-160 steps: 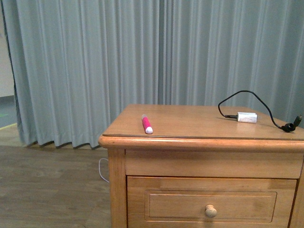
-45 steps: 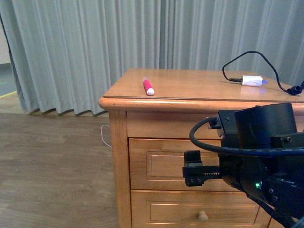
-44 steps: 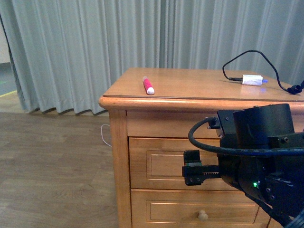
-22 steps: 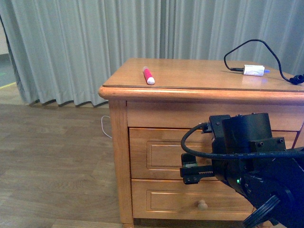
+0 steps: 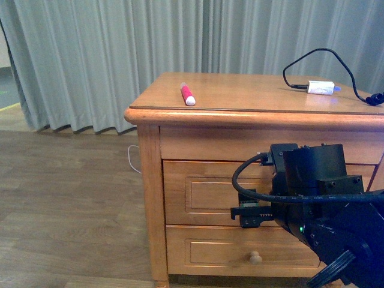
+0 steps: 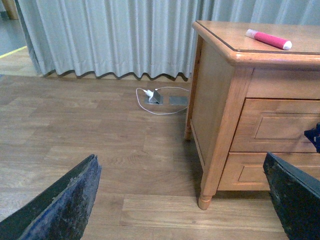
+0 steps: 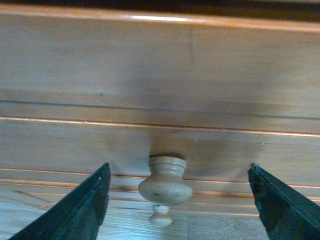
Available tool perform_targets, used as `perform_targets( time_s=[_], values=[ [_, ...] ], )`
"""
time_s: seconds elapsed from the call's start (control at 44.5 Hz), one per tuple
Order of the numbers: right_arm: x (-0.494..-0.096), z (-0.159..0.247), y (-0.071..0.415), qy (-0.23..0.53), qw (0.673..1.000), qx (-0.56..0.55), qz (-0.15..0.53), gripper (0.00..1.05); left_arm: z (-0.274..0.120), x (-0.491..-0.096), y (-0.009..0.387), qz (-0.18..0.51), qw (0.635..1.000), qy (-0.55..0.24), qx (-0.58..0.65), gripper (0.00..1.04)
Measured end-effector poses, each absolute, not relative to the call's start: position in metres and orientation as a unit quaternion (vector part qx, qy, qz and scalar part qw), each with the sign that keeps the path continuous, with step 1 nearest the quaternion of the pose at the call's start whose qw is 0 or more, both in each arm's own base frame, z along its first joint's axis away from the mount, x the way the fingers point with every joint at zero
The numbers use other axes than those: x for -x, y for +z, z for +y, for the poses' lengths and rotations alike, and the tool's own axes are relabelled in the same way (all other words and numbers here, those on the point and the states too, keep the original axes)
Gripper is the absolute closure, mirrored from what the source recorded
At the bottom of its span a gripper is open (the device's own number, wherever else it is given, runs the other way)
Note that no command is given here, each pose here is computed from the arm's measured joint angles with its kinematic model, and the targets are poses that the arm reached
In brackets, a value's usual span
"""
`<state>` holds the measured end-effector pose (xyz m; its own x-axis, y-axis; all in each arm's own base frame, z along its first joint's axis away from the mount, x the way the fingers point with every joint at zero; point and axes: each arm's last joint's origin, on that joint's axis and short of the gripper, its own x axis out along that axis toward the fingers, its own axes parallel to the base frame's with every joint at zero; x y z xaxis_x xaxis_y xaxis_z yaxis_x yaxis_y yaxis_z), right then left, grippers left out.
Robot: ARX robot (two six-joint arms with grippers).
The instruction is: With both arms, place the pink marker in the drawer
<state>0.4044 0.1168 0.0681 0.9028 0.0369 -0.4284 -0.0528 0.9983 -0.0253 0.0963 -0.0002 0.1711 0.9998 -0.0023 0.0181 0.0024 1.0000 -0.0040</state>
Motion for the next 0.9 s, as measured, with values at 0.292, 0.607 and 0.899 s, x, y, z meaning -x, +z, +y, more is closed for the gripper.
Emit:
perform_targets(
  time_s=[0.292, 0.607, 0.899],
  values=[
    [-0.404, 0.117, 0.067, 0.028, 0.973, 0.025, 0.226, 0.72, 0.0, -0.096, 0.171, -0.009, 1.0, -0.001, 0.002, 0.06],
    [-0.403, 0.117, 0.072, 0.03, 0.967, 0.029, 0.253, 0.82, 0.0, -0.096, 0.171, -0.009, 1.0, -0.001, 0.002, 0.06],
    [-0.362, 0.11, 0.084, 0.054, 0.957, 0.016, 0.284, 0.84, 0.0, -0.096, 0.171, -0.009, 1.0, -0.001, 0.002, 0.06]
  ],
)
